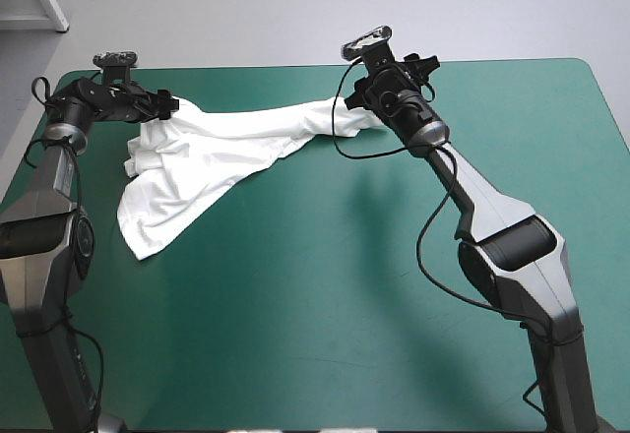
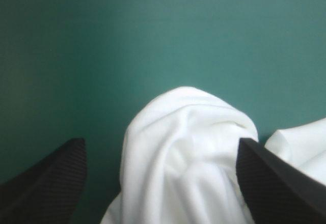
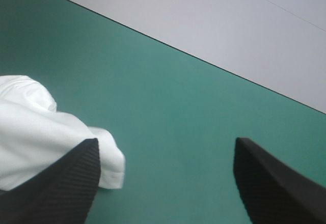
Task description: Fold the cloth
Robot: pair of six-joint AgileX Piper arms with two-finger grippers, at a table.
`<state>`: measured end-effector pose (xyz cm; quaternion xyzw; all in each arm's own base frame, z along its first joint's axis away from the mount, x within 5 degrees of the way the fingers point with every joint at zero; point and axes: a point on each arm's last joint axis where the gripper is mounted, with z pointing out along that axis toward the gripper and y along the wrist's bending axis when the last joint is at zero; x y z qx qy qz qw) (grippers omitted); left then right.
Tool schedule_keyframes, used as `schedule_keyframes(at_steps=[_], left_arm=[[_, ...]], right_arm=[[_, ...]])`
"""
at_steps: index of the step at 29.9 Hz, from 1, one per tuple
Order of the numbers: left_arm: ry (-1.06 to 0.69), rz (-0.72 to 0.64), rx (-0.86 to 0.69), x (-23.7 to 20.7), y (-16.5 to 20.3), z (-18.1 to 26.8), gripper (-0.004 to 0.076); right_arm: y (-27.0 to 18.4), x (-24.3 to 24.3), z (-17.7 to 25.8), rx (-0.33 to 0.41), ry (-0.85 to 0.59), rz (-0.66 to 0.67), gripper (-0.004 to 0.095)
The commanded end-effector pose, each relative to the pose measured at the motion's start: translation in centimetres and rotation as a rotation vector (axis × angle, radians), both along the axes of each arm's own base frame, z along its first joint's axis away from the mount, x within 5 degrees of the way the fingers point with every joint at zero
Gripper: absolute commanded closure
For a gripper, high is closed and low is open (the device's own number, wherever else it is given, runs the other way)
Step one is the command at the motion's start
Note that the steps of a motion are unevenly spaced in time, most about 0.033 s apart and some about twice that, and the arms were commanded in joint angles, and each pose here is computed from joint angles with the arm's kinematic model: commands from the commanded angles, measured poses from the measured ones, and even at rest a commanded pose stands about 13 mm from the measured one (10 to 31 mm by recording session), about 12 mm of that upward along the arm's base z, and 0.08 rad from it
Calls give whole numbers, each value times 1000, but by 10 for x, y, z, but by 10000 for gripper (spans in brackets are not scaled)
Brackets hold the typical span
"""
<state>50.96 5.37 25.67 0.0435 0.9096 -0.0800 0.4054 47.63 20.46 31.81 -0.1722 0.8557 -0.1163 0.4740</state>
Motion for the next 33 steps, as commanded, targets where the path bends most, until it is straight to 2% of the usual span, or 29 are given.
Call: schedule_keyframes(at_steps=[1, 5, 8, 10, 12, 17, 22, 25, 33], left_arm=[[-204, 8, 14, -15, -2, 84, 73], [-279, -40, 34, -40, -9, 143, 79], [-301, -73, 69, -75, -15, 191, 79], [-272, -48, 69, -101, -18, 213, 79], [-212, -43, 85, -124, -19, 225, 79], [-62, -7, 96, -168, -22, 239, 84], [-5, -12, 80, -194, -26, 230, 106], [54, 4, 106, -220, -27, 218, 108], [315, 9, 104, -258, -29, 143, 108]], right_arm=[[-20, -25, 73, 26, -145, -29, 122], [-34, -51, 107, 52, -129, -51, 126], [-42, -78, 130, 78, -58, -19, 126], [-50, -100, 142, 99, 23, -16, 126], [-54, -117, 153, 134, 68, 4, 128], [-58, -152, 176, 245, 80, 106, 191], [-65, -178, 167, 273, 161, 139, 233], [-74, -194, 154, 246, 211, 129, 233], [-83, -211, 129, 197, 269, 124, 233]])
